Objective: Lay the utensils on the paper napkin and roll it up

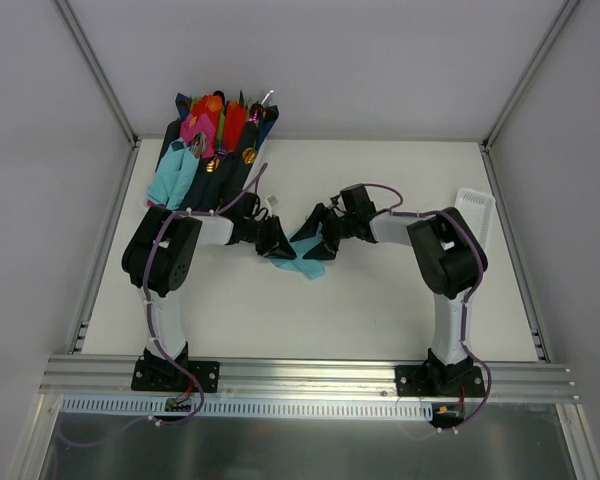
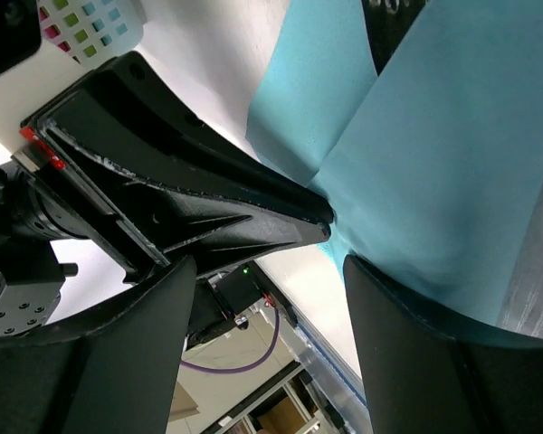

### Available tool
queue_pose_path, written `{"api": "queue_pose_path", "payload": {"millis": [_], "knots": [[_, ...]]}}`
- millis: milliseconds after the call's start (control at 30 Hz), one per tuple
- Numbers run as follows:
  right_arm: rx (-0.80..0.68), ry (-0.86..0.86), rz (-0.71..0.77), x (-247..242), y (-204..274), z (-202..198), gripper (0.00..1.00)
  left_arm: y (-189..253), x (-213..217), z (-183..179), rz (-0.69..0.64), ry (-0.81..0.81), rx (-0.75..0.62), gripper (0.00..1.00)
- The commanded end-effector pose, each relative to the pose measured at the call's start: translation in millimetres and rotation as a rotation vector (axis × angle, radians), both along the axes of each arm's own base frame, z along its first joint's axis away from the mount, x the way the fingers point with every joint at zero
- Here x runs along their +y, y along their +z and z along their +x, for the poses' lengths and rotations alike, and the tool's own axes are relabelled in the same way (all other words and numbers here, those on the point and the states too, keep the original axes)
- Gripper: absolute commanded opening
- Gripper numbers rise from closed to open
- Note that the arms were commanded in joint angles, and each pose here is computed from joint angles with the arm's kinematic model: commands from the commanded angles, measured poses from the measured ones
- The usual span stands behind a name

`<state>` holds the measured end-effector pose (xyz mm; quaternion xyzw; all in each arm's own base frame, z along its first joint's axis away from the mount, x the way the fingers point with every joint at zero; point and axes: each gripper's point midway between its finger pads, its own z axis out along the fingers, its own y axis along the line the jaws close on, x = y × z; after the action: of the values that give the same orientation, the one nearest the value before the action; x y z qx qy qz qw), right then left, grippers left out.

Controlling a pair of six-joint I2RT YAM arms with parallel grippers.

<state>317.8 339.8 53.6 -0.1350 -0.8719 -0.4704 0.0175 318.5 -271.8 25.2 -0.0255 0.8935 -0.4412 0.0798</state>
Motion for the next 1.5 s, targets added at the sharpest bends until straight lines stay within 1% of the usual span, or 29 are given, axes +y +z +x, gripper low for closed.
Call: {"api": "queue_pose_path", "payload": {"millis": [0, 100, 200, 300, 333, 400, 433, 500, 533, 600, 633, 733, 933, 1067, 1267, 1467], "knots": [[-0.002, 0.027, -0.042, -0.9, -5.0, -6.5, 0.70, -19.6, 9.8, 2.0, 0.088, -0.003, -0.010, 0.14], [-0.008, 0.032, -0.048, -2.2, -3.8, -7.7, 0.70, -23.5, 11.7, 3.6, 0.099, 0.004, -0.003, 0.13], [-0.022, 0.034, -0.045, -0.4, 0.2, -6.5, 0.67, -25.6, 11.0, 2.4, 0.100, 0.004, 0.012, 0.11], [-0.068, 0.030, -0.041, 2.5, 11.7, -0.8, 0.53, -28.0, 11.3, 1.0, 0.102, 0.003, 0.021, 0.10], [-0.089, 0.026, -0.041, 3.5, 21.1, 2.1, 0.41, -28.7, 11.7, -0.4, 0.102, 0.002, 0.026, 0.10], [-0.137, 0.026, -0.072, 2.5, 27.6, 7.2, 0.30, -28.9, 11.9, -1.4, 0.102, 0.000, 0.027, 0.10], [-0.128, 0.032, -0.098, -0.5, 28.6, 4.2, 0.23, -29.2, 12.6, -1.6, 0.103, 0.001, 0.028, 0.10], [-0.185, 0.034, -0.122, -1.6, 40.6, 12.6, 0.18, -28.7, 12.1, -1.8, 0.102, 0.000, 0.027, 0.10], [-0.183, 0.039, -0.138, -3.6, 41.2, 10.6, 0.14, -28.3, 11.8, -1.3, 0.102, 0.000, 0.025, 0.10], [-0.209, 0.035, -0.153, -4.4, 47.4, 15.5, 0.11, -27.9, 11.6, -0.8, 0.101, 0.001, 0.025, 0.10], [-0.201, 0.046, -0.171, -6.9, 45.4, 13.1, 0.07, -28.2, 12.0, -0.7, 0.100, 0.002, 0.028, 0.10], [-0.178, 0.064, -0.209, -9.1, 37.5, 11.0, 0.01, -27.8, 11.3, -0.6, 0.099, 0.001, 0.026, 0.10], [-0.114, 0.105, -0.288, -13.4, 13.6, -2.0, 0.00, -25.9, 11.9, 0.4, 0.099, 0.002, 0.019, 0.10], [-0.108, 0.140, -0.354, -16.4, -4.3, -8.7, 0.00, -26.9, 11.5, 0.0, 0.101, 0.002, 0.023, 0.10], [-0.093, 0.143, -0.406, -21.1, -25.9, -7.8, 0.00, -27.4, 11.7, -1.3, 0.101, -0.002, 0.024, 0.10], [-0.048, 0.151, -0.501, -37.8, -46.3, -16.4, 0.00, -26.5, 11.6, -1.6, 0.099, -0.003, 0.023, 0.10]]}}
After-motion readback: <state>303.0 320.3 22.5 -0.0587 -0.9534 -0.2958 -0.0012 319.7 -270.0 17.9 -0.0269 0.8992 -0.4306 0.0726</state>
